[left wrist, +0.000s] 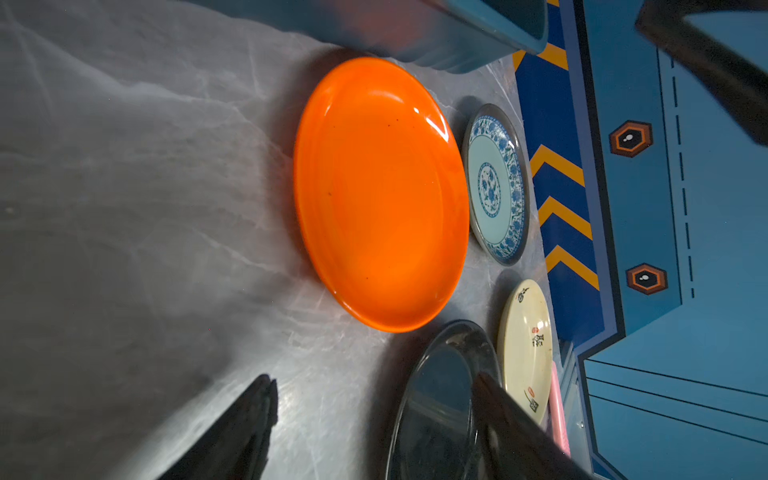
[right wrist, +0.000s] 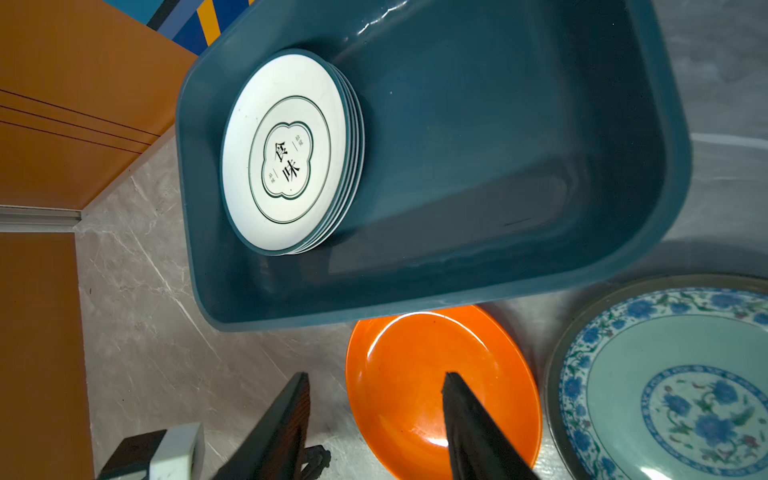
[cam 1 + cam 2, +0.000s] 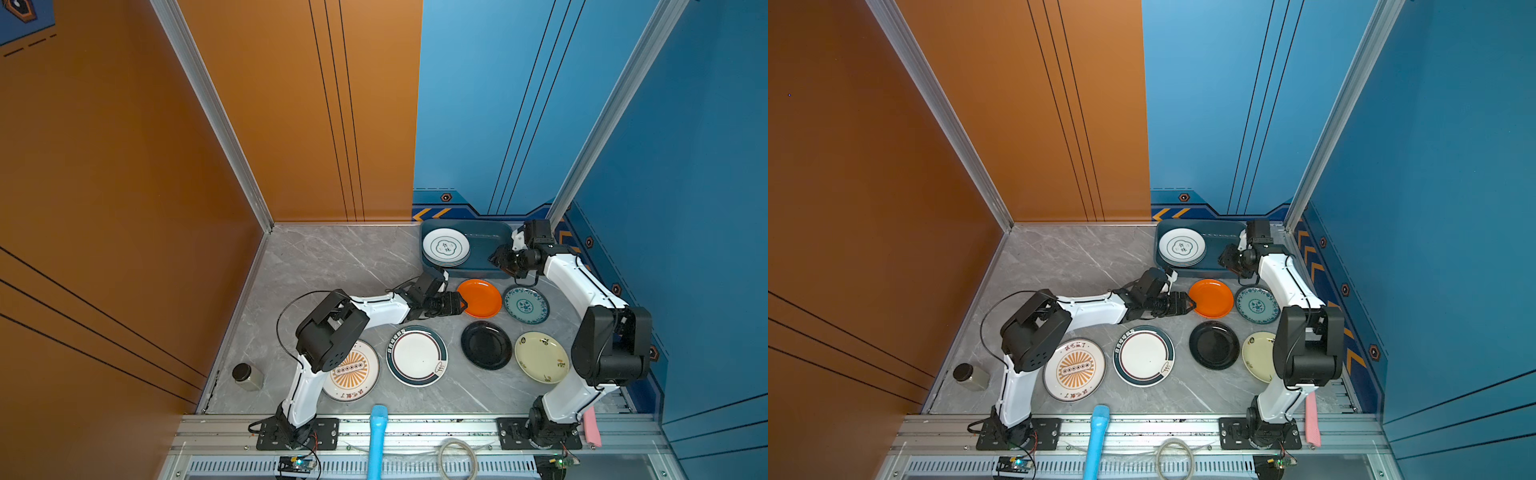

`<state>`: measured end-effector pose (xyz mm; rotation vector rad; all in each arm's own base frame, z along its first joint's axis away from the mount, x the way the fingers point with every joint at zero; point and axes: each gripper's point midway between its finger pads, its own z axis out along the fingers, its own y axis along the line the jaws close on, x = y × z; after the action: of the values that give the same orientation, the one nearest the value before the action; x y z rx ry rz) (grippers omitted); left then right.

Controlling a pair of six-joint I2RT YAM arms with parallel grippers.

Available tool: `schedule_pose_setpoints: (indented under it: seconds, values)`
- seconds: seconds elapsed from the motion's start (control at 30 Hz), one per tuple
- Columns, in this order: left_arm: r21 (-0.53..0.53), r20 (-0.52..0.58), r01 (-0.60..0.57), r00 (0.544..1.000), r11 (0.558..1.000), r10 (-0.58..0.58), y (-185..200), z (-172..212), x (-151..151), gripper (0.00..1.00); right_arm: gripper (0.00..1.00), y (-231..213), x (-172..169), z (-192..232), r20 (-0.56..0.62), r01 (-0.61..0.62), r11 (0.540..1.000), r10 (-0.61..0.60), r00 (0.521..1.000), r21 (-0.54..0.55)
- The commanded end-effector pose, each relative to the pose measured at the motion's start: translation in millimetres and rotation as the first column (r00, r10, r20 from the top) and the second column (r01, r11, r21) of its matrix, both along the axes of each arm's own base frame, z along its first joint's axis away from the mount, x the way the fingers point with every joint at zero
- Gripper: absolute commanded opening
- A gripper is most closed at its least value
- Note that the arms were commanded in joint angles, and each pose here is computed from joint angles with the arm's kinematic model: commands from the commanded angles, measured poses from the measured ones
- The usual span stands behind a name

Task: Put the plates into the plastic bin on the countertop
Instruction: 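Grasp the orange plate rim with left gripper while right gripper moves beside it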

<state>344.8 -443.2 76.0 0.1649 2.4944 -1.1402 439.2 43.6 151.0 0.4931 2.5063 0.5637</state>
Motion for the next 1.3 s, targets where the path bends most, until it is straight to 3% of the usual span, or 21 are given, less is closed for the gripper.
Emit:
schedule_pose_setpoints:
  seconds: [0.0,0.53,1.27]
  values:
    - [0.037,-0.002,-0.018,1.0,0.999,0.018,-7.1,-10.7,5.0,0.76,0.54,0.3,-2.2,2.8,0.033,-0.011,1.0,0.01,0.999,0.02]
    - [0.115,-0.02,-0.067,0.997,0.991,0.07,-13.1,-49.4,25.4,0.62,0.53,-2.7,-10.8,4.3,0.062,0.001,0.998,-0.005,0.998,0.069]
    - [0.156,-0.032,-0.086,0.995,0.984,0.092,-4.8,-68.1,32.8,0.24,0.53,-0.5,-19.3,-2.9,0.056,-0.008,0.996,0.003,0.998,0.086]
